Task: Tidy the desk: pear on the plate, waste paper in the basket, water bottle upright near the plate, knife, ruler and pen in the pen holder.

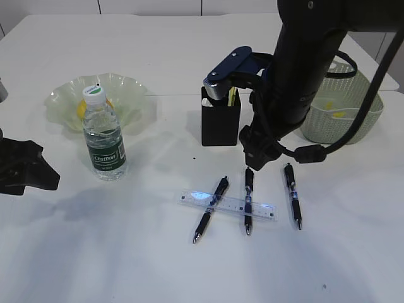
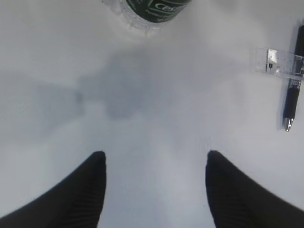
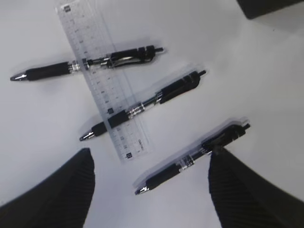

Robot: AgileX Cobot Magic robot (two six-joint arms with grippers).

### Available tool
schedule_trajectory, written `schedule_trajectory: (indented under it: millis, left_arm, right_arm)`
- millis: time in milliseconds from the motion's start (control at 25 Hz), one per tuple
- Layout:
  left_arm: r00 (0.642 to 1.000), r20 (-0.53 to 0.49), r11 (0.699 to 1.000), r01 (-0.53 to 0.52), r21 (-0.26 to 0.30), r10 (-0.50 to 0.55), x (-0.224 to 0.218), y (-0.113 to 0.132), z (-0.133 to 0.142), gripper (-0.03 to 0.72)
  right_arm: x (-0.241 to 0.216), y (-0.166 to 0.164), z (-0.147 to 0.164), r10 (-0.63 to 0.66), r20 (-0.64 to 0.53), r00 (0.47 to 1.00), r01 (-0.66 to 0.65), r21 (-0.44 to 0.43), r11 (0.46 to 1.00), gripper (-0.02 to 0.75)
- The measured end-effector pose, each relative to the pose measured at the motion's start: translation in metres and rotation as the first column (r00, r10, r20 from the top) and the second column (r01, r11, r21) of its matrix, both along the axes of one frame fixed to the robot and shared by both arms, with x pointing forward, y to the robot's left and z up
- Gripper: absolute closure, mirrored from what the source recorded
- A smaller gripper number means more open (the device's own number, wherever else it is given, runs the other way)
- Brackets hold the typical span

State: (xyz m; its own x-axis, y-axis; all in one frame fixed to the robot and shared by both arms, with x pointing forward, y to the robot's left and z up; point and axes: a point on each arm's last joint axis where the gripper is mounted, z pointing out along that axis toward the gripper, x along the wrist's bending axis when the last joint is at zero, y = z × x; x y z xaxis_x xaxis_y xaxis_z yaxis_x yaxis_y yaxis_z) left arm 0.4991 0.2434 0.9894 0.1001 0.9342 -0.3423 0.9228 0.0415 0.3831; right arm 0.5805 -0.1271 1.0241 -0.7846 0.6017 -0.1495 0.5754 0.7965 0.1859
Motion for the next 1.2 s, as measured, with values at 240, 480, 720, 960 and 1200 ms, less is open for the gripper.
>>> schedule_trajectory:
  millis: [240, 480, 720, 960, 1200]
  left_arm:
    - [1.0, 0.006, 1.0, 0.006, 0.004, -0.006, 0.0, 0.0, 0.0, 0.186]
    - [1.0, -0.011, 1.0, 0.026, 0.016, -0.026, -0.002, 0.0, -0.001, 0.183]
    - [0.995, 0.006, 0.987, 0.099, 0.125, -0.101, -0.011, 0.008, 0.008, 0.182]
    - [0.991, 0.083, 0.965, 0.083, 0.25, -0.107, -0.023, 0.02, 0.031, 0.182]
    - [0.991, 0.071, 0.959, 0.092, 0.269, -0.115, -0.03, 0.022, 0.036, 0.182]
  right_arm:
    - [0.004, 0.003, -0.003, 0.012, 0.024, 1.0, -0.012, 0.014, 1.0, 0.182]
    - [0.009, 0.008, -0.025, 0.041, -0.03, 0.999, -0.041, 0.006, 0.999, 0.182]
    - [0.014, 0.011, -0.043, 0.059, -0.069, 0.996, -0.06, -0.004, 0.998, 0.182]
    - [0.017, 0.013, -0.048, 0.072, -0.067, 0.995, -0.073, -0.004, 0.997, 0.182]
    - [0.02, 0.015, -0.061, 0.113, -0.083, 0.99, -0.115, -0.017, 0.993, 0.182]
